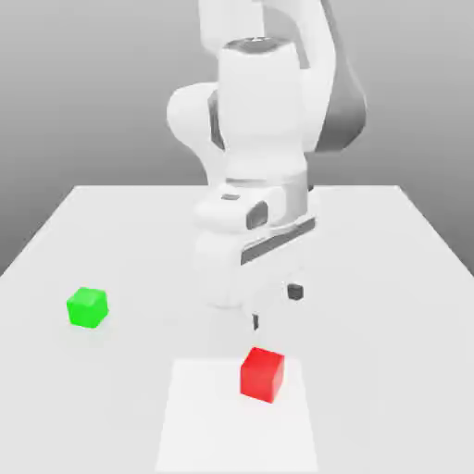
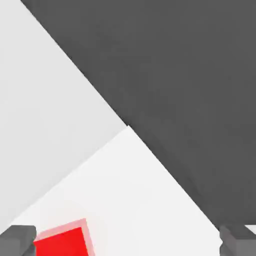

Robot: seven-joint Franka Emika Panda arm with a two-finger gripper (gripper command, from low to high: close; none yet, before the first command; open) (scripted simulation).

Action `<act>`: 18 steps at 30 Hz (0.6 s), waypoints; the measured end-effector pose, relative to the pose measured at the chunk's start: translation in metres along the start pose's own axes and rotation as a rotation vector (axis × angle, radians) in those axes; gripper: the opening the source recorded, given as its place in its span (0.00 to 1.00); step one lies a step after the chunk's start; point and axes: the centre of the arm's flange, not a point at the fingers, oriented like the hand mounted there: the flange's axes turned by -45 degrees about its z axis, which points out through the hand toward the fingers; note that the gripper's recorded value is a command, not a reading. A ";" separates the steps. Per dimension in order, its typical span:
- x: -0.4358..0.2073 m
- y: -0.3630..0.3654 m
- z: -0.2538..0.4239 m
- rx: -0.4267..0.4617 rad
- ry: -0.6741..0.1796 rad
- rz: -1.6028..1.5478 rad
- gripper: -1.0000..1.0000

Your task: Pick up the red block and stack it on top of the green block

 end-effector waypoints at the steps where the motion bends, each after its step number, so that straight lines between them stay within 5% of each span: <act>1: -0.007 -0.009 0.016 0.018 -0.029 -0.051 0.50; 13: -0.021 -0.026 0.101 0.044 -0.072 -0.133 0.50; 14: -0.022 -0.027 0.105 0.045 -0.072 -0.132 0.00; 18: -0.022 -0.027 0.105 0.047 -0.073 -0.132 0.00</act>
